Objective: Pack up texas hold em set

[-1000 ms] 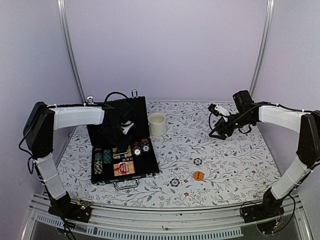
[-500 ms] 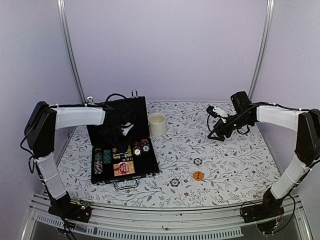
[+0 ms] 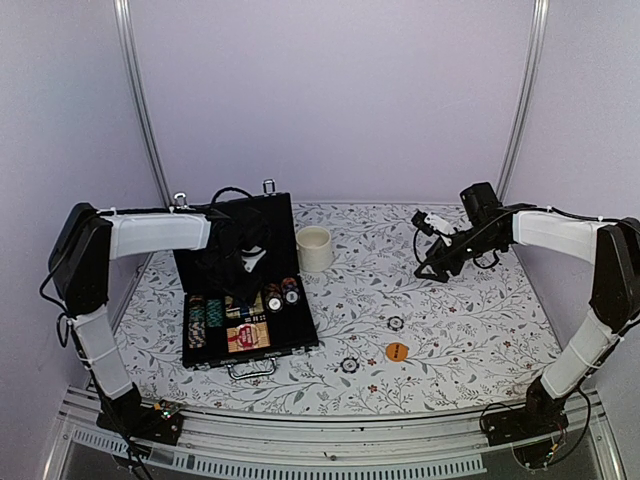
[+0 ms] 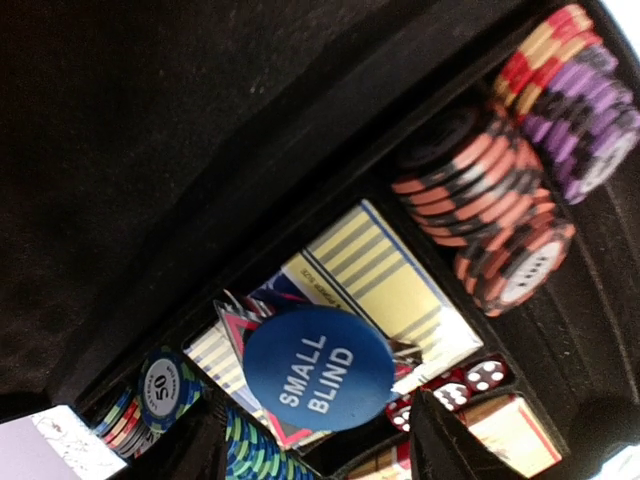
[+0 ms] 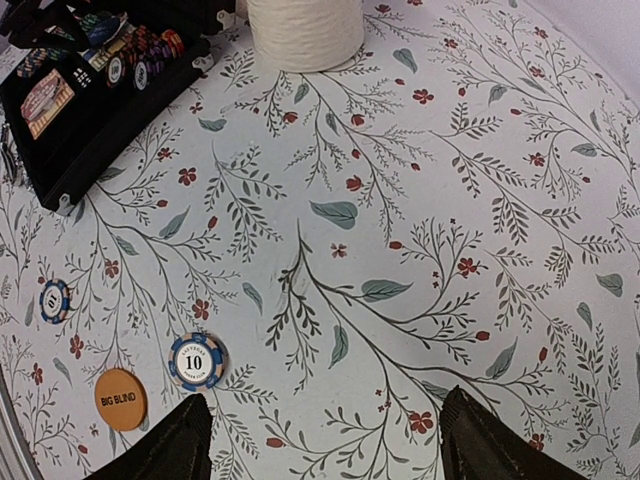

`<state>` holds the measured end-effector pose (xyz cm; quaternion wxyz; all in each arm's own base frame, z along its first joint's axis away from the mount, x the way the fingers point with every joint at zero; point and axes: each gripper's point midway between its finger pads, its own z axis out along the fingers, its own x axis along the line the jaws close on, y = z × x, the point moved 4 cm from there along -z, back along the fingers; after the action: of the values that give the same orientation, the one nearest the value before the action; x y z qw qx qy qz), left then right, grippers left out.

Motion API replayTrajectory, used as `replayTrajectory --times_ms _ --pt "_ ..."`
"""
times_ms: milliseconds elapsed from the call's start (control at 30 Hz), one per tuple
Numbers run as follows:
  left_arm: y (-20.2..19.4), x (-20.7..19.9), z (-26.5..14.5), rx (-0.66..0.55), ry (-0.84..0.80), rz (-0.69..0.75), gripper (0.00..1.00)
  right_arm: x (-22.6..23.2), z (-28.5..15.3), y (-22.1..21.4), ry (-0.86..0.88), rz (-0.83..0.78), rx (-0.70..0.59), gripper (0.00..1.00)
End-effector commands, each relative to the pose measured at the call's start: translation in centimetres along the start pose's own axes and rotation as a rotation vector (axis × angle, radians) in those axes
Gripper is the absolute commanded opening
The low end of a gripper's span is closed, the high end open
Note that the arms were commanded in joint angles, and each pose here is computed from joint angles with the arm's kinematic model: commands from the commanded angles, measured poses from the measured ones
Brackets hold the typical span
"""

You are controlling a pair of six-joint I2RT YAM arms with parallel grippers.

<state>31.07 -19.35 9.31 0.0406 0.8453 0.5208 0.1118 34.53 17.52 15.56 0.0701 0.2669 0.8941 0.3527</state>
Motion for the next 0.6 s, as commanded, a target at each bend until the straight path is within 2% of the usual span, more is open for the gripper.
replayTrajectory --times_ms 0,167,333,433,567 --pt "1.5 -1.4 -4.2 -0.103 -0.029 0.008 0.63 -0.1 -0.2 0.8 -0.004 -0.024 -0.005 0.76" --pt "2.8 -5.3 -6.8 -0.205 -0.069 0.099 0.62 -0.2 -0.7 0.8 -0.033 -0.047 0.009 0.76" --pt "3.6 -8.7 -8.6 -0.303 -0.131 0.169 0.61 2.2 -1.3 0.5 0.088 -0.116 0.017 0.74" --pt "4.1 -10.2 -9.3 -0.372 -0.197 0.181 0.61 3.6 -0.8 -0.5 0.102 -0.187 0.071 0.69" --pt "4.4 -11.1 -9.2 -0.403 -0.232 0.175 0.61 6.7 0.4 -2.5 0.172 -0.294 0.175 0.62"
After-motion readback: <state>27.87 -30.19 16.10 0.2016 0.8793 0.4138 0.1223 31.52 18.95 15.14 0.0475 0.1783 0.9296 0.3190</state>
